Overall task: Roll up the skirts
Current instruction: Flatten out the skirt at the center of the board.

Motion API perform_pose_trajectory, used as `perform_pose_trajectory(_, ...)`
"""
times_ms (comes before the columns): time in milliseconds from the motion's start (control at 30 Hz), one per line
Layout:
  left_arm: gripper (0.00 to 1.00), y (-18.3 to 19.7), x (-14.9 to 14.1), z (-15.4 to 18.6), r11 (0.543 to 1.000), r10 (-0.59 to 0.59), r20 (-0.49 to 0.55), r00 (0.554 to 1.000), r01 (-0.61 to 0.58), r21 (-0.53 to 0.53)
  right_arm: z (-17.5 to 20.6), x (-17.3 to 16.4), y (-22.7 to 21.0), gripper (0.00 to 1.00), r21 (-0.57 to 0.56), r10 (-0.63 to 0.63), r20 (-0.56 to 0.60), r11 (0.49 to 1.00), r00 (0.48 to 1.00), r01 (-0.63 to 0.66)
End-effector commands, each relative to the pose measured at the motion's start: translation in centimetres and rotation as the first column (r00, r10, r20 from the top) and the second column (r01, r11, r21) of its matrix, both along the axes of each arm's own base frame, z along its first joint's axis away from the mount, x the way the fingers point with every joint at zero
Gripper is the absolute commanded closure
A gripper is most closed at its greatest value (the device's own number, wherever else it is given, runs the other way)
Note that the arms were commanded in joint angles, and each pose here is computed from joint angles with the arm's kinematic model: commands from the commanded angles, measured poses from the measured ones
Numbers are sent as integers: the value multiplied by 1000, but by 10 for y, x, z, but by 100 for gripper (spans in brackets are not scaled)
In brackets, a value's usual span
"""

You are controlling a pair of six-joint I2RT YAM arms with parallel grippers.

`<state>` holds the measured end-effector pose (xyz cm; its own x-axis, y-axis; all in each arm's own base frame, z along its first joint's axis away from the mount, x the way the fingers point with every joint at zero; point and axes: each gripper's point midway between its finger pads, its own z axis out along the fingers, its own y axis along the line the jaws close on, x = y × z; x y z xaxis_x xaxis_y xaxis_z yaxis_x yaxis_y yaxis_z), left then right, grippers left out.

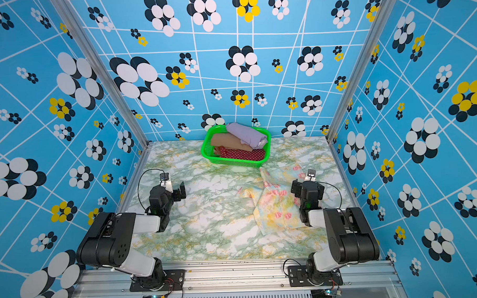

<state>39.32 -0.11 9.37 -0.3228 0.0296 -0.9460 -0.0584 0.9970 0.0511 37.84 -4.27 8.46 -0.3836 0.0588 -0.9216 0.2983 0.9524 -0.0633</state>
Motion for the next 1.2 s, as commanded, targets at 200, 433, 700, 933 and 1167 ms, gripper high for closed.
perform_pose_trajectory(200, 0, 2, 4, 5, 1000, 1, 20, 1000, -1, -14, 13, 6, 0, 1, -21, -23, 44, 999, 999, 24)
perform_pose_trajectory(433, 1, 32, -7, 34, 982, 187, 29, 982, -186, -21, 24, -4, 5, 1, -74, -34, 95, 996, 995, 41)
perform_pose_trajectory(700, 0, -13, -30, 173, 942, 29, 370, 929, 99, -321, 29, -5, 3, 1, -42, -26, 115, 999, 993, 31)
perform_pose_trajectory(933, 1, -109, -51, 206, 638, -298, 538, 788, 584, -503, 175, -14, 2, 1, 19, -40, 145, 999, 989, 38)
perform_pose_trajectory(1167, 10, -235, -49, 138, 691, -584, 260, 769, 639, -339, 126, -37, 89, 18, 156, 218, -191, 969, 957, -189)
